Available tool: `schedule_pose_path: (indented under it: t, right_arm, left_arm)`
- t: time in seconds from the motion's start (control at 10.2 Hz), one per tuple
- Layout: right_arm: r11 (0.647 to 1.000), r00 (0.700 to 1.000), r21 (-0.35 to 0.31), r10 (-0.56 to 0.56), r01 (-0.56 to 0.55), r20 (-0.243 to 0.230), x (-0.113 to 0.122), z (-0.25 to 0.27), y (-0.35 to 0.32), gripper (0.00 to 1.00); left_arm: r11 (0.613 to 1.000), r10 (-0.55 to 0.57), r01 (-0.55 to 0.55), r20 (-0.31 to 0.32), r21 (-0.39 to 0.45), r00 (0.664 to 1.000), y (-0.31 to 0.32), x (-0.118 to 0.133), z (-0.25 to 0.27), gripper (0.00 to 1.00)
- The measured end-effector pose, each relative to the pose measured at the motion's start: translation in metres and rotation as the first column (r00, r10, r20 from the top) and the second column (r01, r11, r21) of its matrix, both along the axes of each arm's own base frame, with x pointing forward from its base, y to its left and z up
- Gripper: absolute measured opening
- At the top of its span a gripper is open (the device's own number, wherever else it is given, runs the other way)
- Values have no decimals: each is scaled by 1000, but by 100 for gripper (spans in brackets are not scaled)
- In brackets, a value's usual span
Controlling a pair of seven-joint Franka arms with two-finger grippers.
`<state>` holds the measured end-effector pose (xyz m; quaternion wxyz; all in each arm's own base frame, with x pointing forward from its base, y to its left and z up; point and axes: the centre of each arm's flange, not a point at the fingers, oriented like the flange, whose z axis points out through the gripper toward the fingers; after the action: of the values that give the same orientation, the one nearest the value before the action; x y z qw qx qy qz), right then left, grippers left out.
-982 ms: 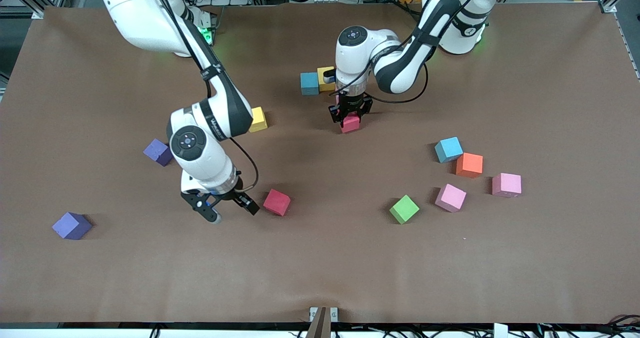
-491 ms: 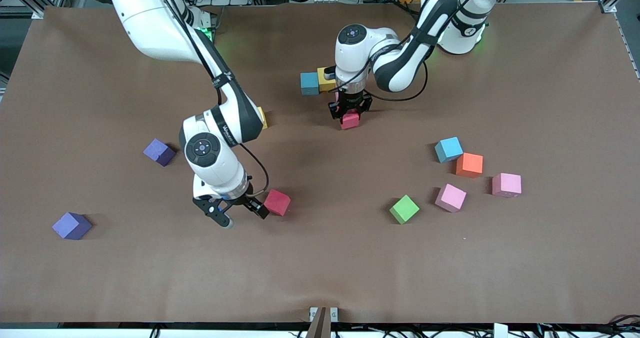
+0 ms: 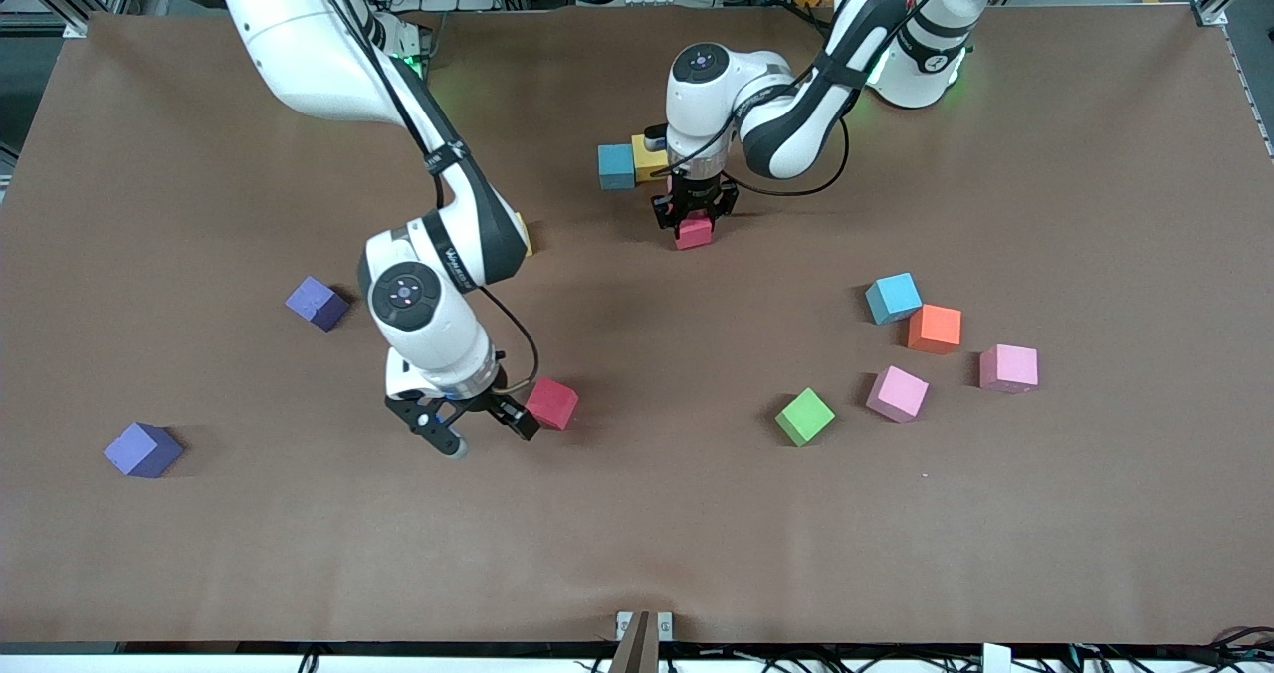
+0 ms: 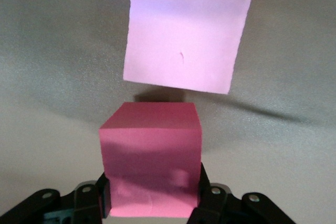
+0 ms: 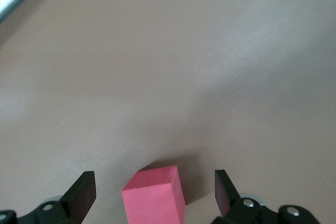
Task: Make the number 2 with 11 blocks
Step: 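Lower the hot pink cube while the right gripper grasps the red cube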
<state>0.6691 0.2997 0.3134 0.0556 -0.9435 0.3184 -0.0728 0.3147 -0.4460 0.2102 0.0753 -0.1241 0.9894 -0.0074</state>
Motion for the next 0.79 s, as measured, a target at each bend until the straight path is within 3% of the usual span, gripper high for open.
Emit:
schedule_pose_path:
  t: [0.29, 0.79]
  right_arm:
    - [1000, 999, -14, 17, -17, -37, -11, 34, -30, 100]
    - [999, 998, -14, 34, -35, -44, -18, 32, -19, 100]
  left_arm:
    - [1000, -4, 4, -6, -9, 1000, 3, -3, -4, 60]
    - [1000, -8, 7, -16, -17, 1000, 9, -9, -10, 60]
